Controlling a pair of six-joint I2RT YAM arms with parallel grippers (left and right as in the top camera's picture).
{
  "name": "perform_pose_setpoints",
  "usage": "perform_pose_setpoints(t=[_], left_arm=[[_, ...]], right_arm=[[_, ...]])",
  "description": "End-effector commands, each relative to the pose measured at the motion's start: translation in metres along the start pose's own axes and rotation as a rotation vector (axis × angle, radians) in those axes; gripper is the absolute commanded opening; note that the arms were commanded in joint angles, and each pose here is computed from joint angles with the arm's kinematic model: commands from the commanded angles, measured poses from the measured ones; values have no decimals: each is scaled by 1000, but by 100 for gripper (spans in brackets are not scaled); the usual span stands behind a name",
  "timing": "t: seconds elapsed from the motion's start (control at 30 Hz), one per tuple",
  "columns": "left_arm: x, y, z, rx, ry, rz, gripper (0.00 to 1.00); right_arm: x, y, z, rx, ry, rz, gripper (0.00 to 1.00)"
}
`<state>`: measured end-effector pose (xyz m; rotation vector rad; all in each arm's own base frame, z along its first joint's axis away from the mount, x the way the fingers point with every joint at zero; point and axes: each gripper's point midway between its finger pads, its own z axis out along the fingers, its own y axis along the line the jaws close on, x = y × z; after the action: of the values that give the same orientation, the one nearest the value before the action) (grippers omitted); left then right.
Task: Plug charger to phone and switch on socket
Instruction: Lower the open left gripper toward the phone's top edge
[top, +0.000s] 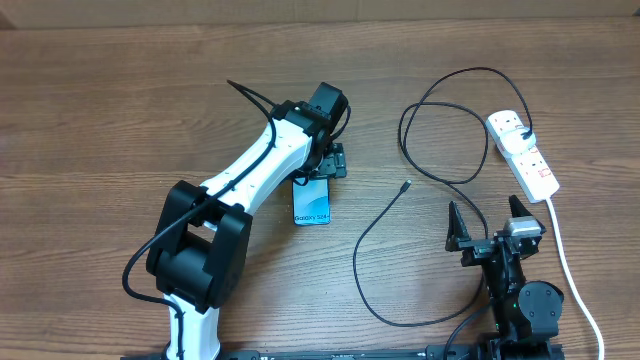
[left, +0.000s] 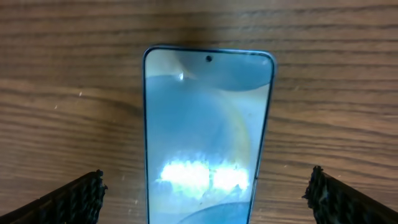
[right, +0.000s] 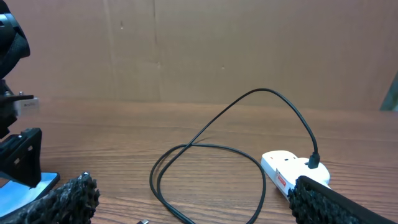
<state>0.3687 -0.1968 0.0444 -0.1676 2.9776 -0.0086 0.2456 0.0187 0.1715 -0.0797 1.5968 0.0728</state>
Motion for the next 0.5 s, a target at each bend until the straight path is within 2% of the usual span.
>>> perform_pose_setpoints(t=[0.0, 0.3, 0.47], left_arm=[[7, -3, 8, 2, 27, 45, 100], [19, -4, 25, -17, 212, 101, 100], [15, -8, 31, -43, 230, 112, 100]], right_arm=[[1, 1, 0, -5, -6, -2, 100], [1, 1, 0, -5, -6, -2, 100], [1, 1, 0, -5, -6, -2, 100]])
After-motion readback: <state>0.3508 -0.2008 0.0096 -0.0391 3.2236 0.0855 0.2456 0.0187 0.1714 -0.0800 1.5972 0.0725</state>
